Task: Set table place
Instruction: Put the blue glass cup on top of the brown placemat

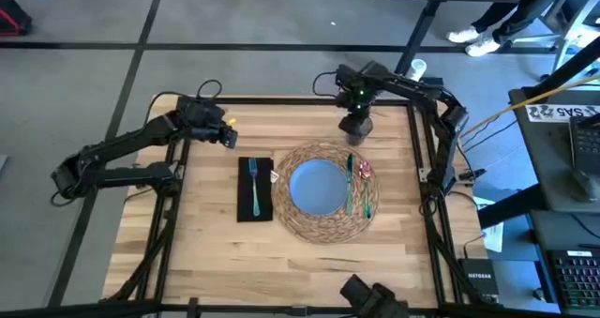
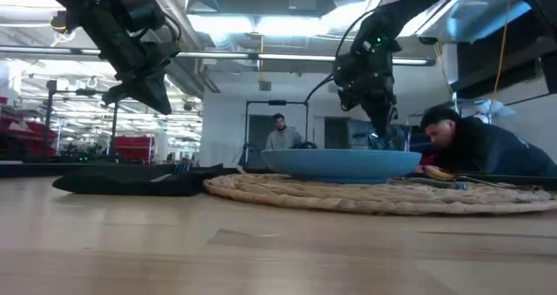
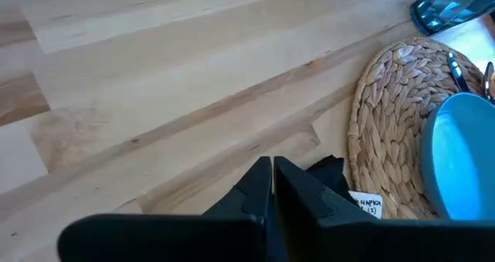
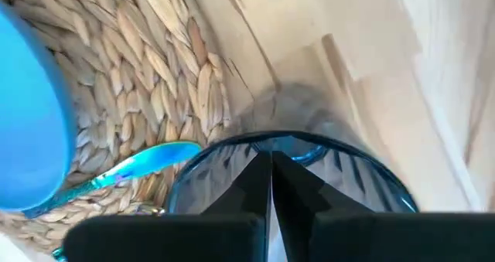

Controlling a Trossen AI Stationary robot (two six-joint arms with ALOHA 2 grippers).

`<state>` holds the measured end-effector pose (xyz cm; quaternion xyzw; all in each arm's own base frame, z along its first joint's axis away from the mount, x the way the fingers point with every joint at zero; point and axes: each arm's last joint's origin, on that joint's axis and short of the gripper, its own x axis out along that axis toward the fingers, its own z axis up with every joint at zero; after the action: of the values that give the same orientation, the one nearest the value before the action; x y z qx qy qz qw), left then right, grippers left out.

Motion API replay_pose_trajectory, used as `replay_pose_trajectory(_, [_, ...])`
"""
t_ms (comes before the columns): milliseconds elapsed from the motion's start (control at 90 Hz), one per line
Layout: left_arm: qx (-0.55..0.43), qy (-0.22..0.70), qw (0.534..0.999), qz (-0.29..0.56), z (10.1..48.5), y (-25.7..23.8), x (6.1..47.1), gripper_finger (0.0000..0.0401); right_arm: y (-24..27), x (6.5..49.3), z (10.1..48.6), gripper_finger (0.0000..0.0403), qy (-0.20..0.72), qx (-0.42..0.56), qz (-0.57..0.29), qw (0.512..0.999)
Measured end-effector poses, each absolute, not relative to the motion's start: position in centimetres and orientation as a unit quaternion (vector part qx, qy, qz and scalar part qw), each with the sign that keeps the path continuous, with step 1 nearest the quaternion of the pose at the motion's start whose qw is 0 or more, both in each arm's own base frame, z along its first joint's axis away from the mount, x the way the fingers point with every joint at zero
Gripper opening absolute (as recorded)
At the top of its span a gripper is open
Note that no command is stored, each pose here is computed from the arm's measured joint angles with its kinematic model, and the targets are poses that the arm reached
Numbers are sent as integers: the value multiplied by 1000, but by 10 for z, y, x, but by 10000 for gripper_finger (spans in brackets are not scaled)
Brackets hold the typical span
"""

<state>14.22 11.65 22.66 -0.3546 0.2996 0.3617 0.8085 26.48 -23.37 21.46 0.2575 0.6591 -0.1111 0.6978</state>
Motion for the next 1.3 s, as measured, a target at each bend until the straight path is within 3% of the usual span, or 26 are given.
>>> replay_pose_trajectory(311, [-360,298,806,364,227,116,142,0,-219,246,183,0,692,265,-113,662])
replay_pose_trajectory(1078, [-362,293,804,370,227,117,142,0,-207,236,217,0,637,263,-141,711])
replay_pose_trajectory(1300, [-363,293,803,370,227,117,142,0,-211,234,217,0,651,236,-198,694])
